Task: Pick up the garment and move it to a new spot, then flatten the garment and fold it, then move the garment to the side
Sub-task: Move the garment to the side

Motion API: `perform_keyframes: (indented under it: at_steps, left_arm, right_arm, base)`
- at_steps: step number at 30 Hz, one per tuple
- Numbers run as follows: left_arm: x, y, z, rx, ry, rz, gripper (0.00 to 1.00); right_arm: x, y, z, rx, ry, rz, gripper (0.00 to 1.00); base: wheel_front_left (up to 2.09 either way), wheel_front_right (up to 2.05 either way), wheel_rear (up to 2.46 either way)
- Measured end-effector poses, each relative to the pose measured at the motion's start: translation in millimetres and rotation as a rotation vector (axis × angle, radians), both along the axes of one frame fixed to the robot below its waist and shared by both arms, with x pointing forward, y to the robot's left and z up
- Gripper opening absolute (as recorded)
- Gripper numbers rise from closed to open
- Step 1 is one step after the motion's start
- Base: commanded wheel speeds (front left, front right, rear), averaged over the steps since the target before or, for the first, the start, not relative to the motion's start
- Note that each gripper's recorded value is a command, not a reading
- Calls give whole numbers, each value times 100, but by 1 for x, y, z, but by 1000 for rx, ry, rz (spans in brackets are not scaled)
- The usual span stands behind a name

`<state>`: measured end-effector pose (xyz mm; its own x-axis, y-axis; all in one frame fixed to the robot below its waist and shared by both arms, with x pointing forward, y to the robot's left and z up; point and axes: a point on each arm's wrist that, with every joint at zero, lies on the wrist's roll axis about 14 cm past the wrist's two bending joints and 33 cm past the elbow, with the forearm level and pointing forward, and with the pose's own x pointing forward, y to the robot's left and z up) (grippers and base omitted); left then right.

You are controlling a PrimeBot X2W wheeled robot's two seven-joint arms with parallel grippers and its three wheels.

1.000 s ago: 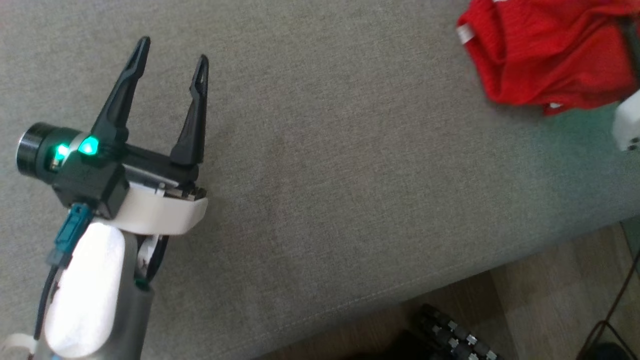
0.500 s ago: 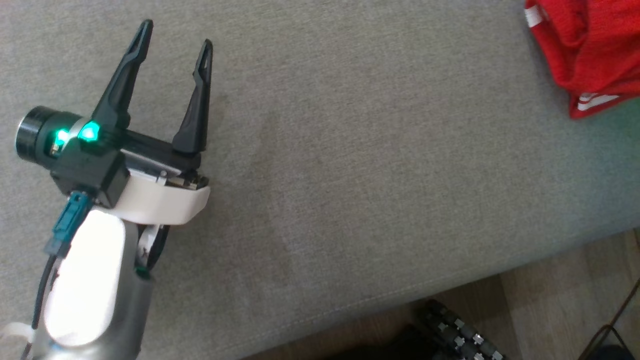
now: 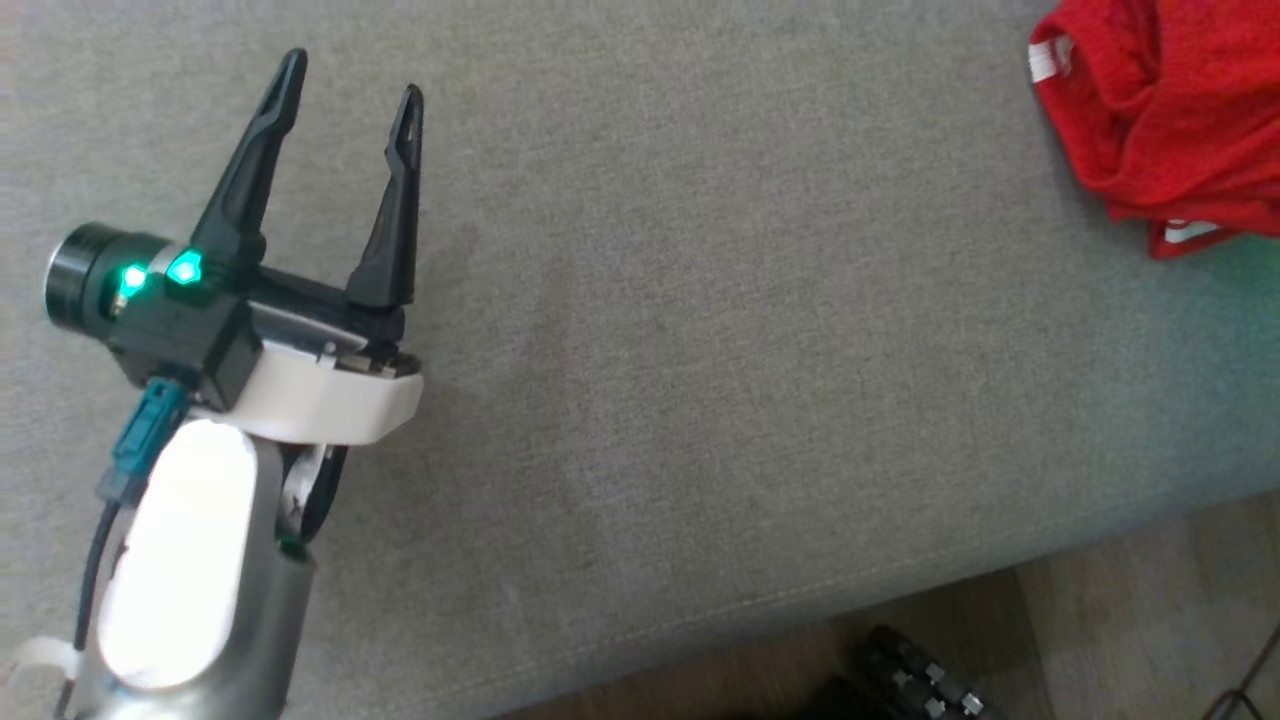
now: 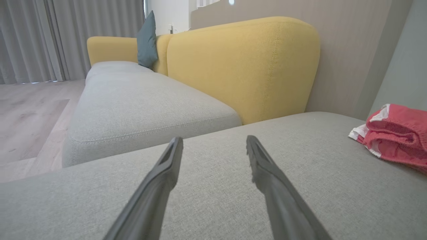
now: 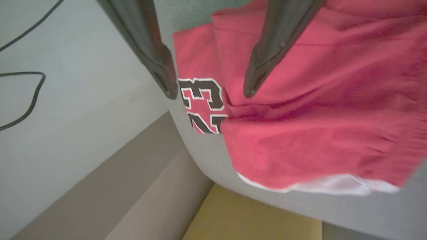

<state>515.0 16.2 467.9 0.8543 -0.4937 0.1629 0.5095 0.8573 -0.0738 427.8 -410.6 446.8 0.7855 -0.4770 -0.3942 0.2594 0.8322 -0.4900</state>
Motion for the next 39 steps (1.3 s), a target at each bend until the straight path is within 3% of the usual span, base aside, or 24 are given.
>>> perform_keyframes:
  at_steps: [6, 14, 17, 20, 29, 39]
  left_arm:
    - [-13, 11, 11, 9, 2, 43, 100]
    - [-36, 32, 17, 28, 29, 112, 100]
    - [-46, 44, 21, 34, 37, 149, 100]
    - [-60, 65, 25, 36, 49, 223, 100]
    - [-96, 114, 32, 59, 66, 370, 100]
    - [-132, 132, 40, 69, 62, 424, 100]
  right_arm:
    - [-4, 46, 23, 92, -238, 51, 100]
    - [-13, 118, 26, 252, -383, 178, 100]
    - [-7, 148, 32, 327, -435, 254, 100]
    - [-2, 189, 34, 475, -489, 334, 100]
    - [2, 255, 48, 610, -532, 496, 100]
    - [-32, 264, 48, 627, -509, 513, 100]
  base:
    - [0, 0, 0]
    - [0, 0, 0]
    - [0, 0, 0]
    - [0, 0, 0]
    - [0, 0, 0]
    - [0, 0, 0]
